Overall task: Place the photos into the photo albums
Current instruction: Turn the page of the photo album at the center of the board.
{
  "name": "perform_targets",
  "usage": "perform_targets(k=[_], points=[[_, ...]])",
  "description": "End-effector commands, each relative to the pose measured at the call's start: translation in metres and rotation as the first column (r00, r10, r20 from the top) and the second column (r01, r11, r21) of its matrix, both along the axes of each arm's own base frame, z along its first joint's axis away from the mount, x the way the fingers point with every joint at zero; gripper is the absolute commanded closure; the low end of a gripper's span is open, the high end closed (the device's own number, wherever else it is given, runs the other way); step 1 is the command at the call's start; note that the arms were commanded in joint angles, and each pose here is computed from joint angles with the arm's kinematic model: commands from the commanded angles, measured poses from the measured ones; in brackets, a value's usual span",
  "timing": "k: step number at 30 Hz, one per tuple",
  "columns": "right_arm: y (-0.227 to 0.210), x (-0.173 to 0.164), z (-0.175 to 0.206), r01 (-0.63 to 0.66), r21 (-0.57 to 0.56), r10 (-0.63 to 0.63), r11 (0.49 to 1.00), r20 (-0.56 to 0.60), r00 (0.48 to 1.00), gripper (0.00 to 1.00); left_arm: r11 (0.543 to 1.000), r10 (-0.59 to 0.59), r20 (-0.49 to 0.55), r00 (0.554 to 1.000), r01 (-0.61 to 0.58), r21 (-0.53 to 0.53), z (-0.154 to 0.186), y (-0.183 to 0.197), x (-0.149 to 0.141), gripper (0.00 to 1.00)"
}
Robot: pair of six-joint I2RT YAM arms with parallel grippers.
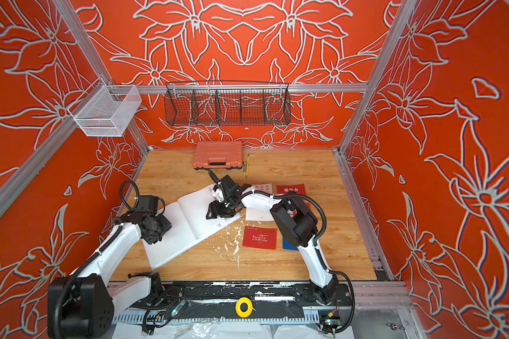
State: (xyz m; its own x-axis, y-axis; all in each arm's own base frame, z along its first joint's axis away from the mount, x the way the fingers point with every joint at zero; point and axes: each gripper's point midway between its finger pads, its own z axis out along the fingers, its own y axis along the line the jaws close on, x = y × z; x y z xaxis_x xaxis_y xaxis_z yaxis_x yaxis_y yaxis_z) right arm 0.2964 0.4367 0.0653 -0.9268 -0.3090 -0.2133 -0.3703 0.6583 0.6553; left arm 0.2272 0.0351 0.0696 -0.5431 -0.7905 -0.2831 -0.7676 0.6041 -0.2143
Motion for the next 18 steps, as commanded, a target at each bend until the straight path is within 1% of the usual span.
perform_targets(k=[1, 5, 11, 15, 18], points=[[0.022, -0.009, 0.002, -0.037, 0.034, 0.037, 0.999, -0.017, 0.999, 0.36, 0.999, 0.031, 0.078, 0.996, -0.030, -0.017, 0.019, -0.002, -0.005, 0.53], [0.039, -0.019, 0.004, -0.064, 0.049, 0.065, 0.997, -0.025, 0.998, 0.36, 0.999, 0.035, 0.177, 0.984, -0.037, 0.006, 0.050, 0.001, -0.008, 0.53], [0.073, -0.039, 0.025, -0.122, 0.102, 0.123, 0.987, -0.007, 0.992, 0.39, 0.999, 0.035, 0.279, 0.960, -0.045, 0.029, 0.090, 0.003, -0.013, 0.54], [0.098, -0.061, 0.041, -0.171, 0.132, 0.172, 0.976, 0.003, 0.985, 0.39, 0.996, 0.051, 0.353, 0.934, -0.075, 0.053, 0.114, 0.008, -0.017, 0.54], [0.113, -0.081, 0.050, -0.214, 0.151, 0.216, 0.965, 0.002, 0.976, 0.39, 0.992, 0.063, 0.388, 0.919, -0.099, 0.073, 0.131, 0.013, -0.022, 0.54]])
